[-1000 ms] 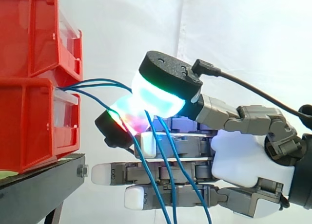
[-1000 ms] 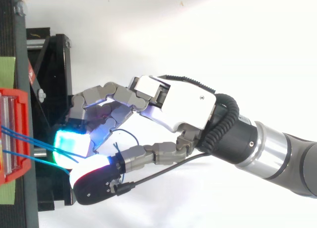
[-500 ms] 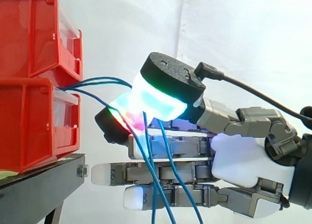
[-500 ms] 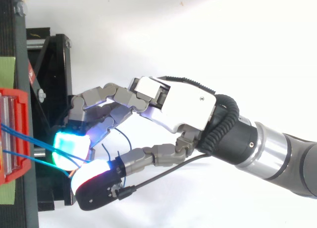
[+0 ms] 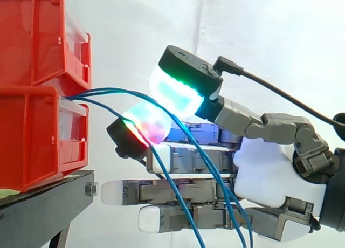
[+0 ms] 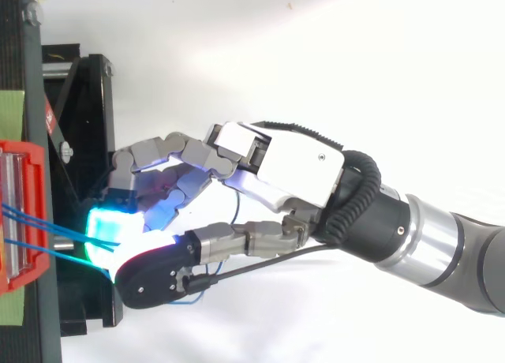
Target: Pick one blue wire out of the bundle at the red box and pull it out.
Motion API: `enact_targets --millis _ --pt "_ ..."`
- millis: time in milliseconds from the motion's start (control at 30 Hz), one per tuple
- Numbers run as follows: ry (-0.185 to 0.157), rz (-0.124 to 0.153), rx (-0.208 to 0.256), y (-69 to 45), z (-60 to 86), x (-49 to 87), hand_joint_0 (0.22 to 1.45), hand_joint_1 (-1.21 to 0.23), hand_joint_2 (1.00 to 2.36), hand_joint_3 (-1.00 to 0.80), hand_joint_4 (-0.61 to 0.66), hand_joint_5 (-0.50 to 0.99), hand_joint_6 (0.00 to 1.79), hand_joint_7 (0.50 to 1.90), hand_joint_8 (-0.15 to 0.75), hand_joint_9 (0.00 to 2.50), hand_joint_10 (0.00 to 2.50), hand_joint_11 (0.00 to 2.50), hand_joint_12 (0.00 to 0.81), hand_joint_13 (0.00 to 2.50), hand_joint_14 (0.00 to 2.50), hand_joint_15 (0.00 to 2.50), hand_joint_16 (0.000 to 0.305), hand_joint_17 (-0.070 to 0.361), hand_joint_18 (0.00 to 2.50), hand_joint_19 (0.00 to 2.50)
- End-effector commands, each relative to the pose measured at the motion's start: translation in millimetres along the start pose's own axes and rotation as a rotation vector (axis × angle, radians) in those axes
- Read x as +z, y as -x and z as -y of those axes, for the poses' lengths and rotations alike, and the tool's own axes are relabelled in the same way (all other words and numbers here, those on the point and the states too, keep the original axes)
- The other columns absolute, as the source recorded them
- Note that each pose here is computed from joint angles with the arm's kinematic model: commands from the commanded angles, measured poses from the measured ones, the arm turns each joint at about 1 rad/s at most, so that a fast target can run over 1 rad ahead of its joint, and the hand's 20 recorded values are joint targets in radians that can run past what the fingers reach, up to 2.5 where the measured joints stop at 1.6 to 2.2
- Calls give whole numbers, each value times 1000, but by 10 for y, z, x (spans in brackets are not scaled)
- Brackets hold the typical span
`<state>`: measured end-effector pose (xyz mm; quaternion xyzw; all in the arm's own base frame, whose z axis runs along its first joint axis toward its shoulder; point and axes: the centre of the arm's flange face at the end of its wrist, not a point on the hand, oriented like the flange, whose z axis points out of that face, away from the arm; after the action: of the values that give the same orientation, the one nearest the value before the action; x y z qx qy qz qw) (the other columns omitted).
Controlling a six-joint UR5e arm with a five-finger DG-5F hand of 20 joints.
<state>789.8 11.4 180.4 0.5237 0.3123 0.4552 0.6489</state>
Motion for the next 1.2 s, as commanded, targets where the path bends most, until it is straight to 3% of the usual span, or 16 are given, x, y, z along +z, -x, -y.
enact_targets --millis 0,133,300,433,533,700,833,900,967,1067,1133,1167 --pt "0 0 -5 2 1 1 618 -649 1011 -345 88 -105 822 1142 242 1144 19 715 344 663 16 416 40 91 734 612" --pt "0 0 -5 2 1 1 635 -814 1013 -284 106 -138 871 1077 256 1079 22 768 349 648 16 411 41 93 730 578" --pt "0 0 -3 2 1 1 700 -914 1014 -266 7 -162 906 1085 250 1024 22 795 347 626 17 410 41 92 720 539" --pt "0 0 0 2 1 1 764 -938 1015 -267 -31 -190 935 1124 247 970 20 800 348 605 17 402 41 92 691 526" --pt "0 0 2 2 1 1 793 -927 1018 -233 29 -204 943 1055 238 923 20 788 347 582 15 399 41 91 661 539" --pt "0 0 2 2 1 1 804 -892 1021 -181 65 -210 940 1072 236 912 20 774 344 570 15 404 40 91 629 576" --pt "0 -2 2 1 0 1 736 -894 1013 -111 128 -202 899 1161 244 951 19 710 347 594 14 389 41 92 679 568" --pt "0 -2 0 1 0 1 707 -900 1001 -83 156 -187 869 1070 270 976 17 657 376 620 13 380 47 106 734 535" --pt "0 0 -2 2 1 1 628 -842 1237 -147 216 -164 823 953 287 1024 14 611 396 647 14 376 52 117 771 538" --pt "0 -2 2 1 0 1 570 -796 1443 -214 247 -145 783 997 299 1056 16 598 409 662 12 373 54 122 790 539" --pt "0 -2 3 1 0 1 583 -700 1418 -205 309 -127 735 992 301 1070 14 594 408 660 14 378 54 122 780 545" --pt "-1 -2 2 2 2 0 594 -691 1387 -195 309 -112 691 1068 299 1074 16 594 407 661 13 376 54 121 774 547"
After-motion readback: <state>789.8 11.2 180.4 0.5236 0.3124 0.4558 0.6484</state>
